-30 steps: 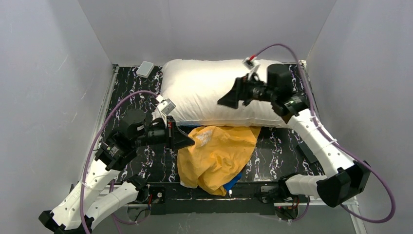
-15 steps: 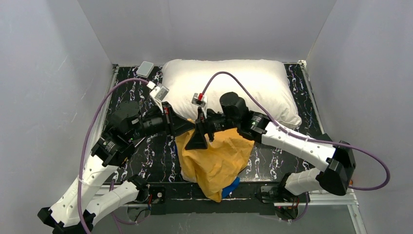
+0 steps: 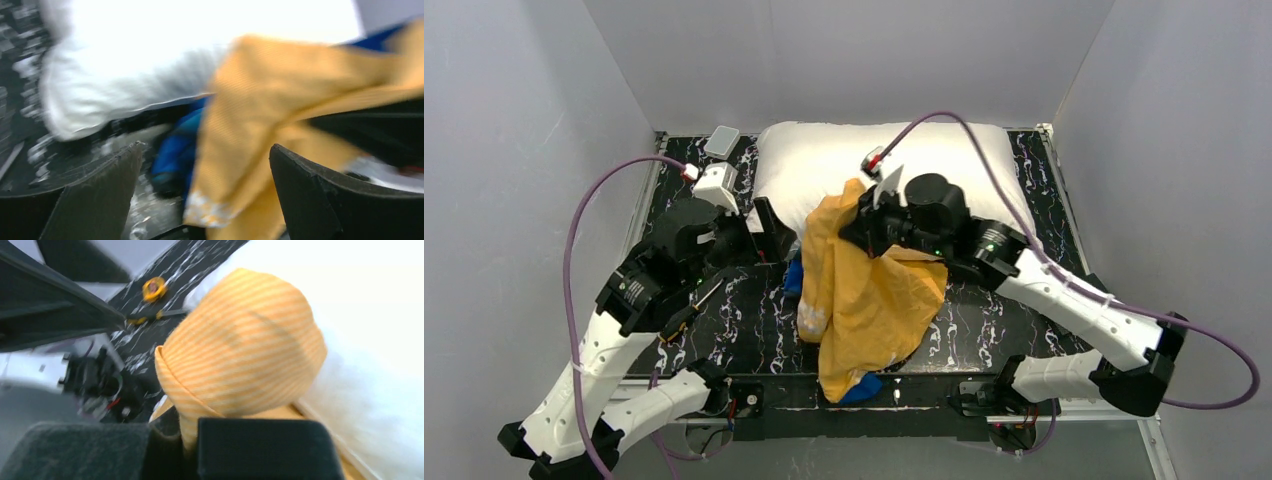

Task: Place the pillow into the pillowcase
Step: Move the pillow to the corner of the board.

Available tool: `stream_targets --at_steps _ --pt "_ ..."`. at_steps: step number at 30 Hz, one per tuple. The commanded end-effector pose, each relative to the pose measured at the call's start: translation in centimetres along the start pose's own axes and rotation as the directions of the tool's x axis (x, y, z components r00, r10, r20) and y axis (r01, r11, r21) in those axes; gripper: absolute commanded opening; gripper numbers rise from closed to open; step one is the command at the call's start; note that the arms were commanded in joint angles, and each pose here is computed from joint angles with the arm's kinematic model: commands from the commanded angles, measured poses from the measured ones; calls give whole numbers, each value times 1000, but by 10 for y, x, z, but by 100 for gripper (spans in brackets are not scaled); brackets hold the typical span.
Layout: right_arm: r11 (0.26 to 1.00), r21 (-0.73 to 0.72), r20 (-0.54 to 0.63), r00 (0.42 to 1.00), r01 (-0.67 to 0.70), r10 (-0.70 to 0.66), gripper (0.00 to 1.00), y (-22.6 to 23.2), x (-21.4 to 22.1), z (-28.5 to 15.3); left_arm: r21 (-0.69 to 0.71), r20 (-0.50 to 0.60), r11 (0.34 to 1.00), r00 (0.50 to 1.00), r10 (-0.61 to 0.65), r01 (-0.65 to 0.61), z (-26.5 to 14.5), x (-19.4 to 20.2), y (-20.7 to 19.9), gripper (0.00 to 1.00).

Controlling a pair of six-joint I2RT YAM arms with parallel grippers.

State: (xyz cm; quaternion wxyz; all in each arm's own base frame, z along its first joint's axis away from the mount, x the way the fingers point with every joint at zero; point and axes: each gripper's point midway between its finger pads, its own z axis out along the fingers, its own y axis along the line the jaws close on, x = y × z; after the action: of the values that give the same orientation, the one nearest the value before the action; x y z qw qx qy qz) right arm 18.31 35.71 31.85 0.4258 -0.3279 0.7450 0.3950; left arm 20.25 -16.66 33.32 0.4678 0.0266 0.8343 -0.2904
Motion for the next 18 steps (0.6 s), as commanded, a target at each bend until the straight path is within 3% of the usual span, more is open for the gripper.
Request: stream_targets --at_steps 1,5,8,10,14,18 --pt "926 374 231 972 -49 -42 1 -48 -78 -69 -509 -88 858 996 28 -69 -11 15 99 98" --pt "899 436 233 969 -24 -87 1 -53 -98 -87 -546 -201 838 972 -118 -11 14 34 123 98" --pt "888 459 186 978 -1 -96 1 -55 -101 -85 -498 -272 864 933 -235 73 48 51 133 98" --pt "891 453 158 983 9 -90 1 -53 -100 -80 -410 -326 900 896 -300 152 76 61 129 98" --pt "910 415 155 985 4 -75 1 -45 -102 -77 -210 -398 945 861 -315 249 144 64 110 98" --pt "922 387 186 981 -21 -56 1 -39 -107 -80 -37 -457 934 826 -331 354 208 49 79 81"
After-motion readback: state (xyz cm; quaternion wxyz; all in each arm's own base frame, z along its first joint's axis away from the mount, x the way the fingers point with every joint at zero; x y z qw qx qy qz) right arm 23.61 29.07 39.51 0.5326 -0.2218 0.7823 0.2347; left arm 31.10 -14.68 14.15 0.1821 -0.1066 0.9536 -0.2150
